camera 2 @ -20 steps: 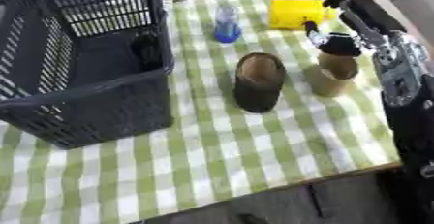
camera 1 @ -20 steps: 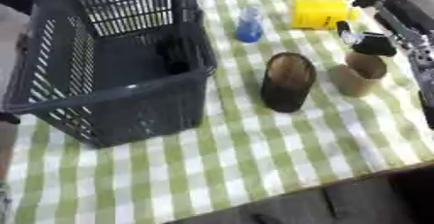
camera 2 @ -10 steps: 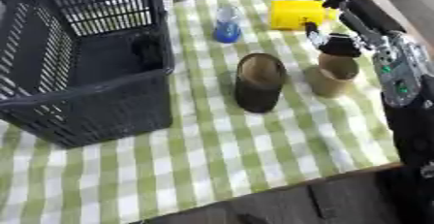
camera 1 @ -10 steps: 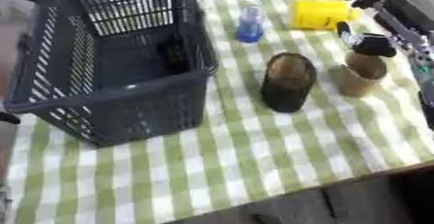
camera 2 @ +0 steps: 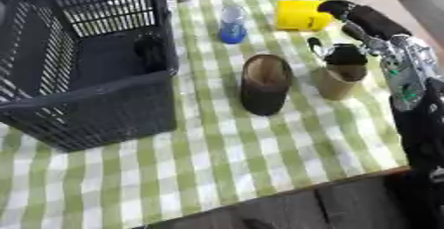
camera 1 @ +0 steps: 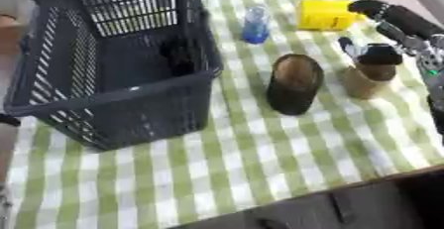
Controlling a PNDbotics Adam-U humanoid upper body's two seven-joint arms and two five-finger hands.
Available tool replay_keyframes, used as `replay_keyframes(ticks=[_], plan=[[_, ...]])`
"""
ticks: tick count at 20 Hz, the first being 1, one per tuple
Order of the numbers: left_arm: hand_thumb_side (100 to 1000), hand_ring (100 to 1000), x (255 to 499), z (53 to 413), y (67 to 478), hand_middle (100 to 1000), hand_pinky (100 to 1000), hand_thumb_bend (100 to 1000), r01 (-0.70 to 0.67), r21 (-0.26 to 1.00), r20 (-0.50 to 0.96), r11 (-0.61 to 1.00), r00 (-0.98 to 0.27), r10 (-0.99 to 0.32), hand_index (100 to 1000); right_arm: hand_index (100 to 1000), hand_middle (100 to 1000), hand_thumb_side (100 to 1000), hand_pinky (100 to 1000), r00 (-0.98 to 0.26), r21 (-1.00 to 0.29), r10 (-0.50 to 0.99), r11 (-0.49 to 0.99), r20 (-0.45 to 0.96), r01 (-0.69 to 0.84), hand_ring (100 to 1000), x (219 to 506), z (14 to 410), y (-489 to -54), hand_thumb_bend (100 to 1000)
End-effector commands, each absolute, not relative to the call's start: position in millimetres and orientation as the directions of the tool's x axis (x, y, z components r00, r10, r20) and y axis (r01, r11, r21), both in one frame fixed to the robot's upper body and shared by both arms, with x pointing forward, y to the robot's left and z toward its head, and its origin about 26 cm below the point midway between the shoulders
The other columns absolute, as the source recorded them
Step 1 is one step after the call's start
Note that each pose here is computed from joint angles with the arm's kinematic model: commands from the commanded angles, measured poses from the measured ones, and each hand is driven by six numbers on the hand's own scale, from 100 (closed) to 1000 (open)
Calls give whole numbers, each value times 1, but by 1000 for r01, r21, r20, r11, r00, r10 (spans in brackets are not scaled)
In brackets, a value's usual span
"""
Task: Pick up objects on the table and place them in the box.
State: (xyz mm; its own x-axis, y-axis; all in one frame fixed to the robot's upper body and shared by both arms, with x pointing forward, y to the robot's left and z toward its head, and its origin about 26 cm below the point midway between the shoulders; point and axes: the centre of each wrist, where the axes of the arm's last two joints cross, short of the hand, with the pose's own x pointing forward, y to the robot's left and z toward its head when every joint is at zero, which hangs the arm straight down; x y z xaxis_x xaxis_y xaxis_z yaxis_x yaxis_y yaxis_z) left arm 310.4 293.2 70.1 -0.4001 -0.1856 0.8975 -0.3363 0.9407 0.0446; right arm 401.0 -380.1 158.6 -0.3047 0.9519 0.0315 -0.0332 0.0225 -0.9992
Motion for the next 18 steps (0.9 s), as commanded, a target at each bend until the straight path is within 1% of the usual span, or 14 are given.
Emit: replay_keyframes(ticks=[1,2,3,4,6,9,14,15,16,18], plan=[[906,819,312,78,296,737,359,447,-343,50,884,938,-423,-202,763,992,959,566,920,-290,-998,957,-37,-20,-54,958,401,169,-386,251],[906,819,312,78,296,737,359,447,-343,50,884,938,-423,-202,763,992,959,566,920,-290,-997,957,-40,-21,-61,958,401,169,-386,251],[906,819,312,78,296,737,359,446,-343,51,884,938,-422,-202,763,999,979,639,936,-292,-996,956,-48,-23,-78,982,401,167,-387,257],[906,819,312,78,296,737,359,446,-344,51,884,938,-422,-203,763,999,979,639,936,-294,-993,956,-59,-27,-98,982,401,165,-387,257],[906,819,312,78,296,736,359,447,-344,52,884,937,-421,-203,763,1000,994,687,954,-295,-988,955,-78,-35,-135,1000,401,162,-390,268],[906,819,312,78,297,736,359,447,-344,52,884,937,-420,-204,763,1000,1000,750,979,-293,-977,955,-103,-45,-186,1000,402,157,-393,281],[906,819,312,78,297,737,358,447,-344,53,885,938,-420,-203,763,1000,1000,781,994,-272,-964,961,-123,-56,-237,1000,401,151,-401,290],[907,819,312,78,297,737,358,446,-343,53,885,938,-419,-203,763,1000,1000,737,995,-265,-961,963,-125,-57,-245,1000,401,150,-403,286],[907,819,312,78,297,737,358,447,-344,53,885,938,-419,-204,763,1000,1000,789,995,-257,-959,965,-126,-58,-254,1000,401,148,-405,293],[907,820,312,78,297,737,358,447,-343,53,885,938,-419,-203,763,1000,1000,797,994,-244,-955,968,-126,-59,-268,1000,401,145,-408,297]])
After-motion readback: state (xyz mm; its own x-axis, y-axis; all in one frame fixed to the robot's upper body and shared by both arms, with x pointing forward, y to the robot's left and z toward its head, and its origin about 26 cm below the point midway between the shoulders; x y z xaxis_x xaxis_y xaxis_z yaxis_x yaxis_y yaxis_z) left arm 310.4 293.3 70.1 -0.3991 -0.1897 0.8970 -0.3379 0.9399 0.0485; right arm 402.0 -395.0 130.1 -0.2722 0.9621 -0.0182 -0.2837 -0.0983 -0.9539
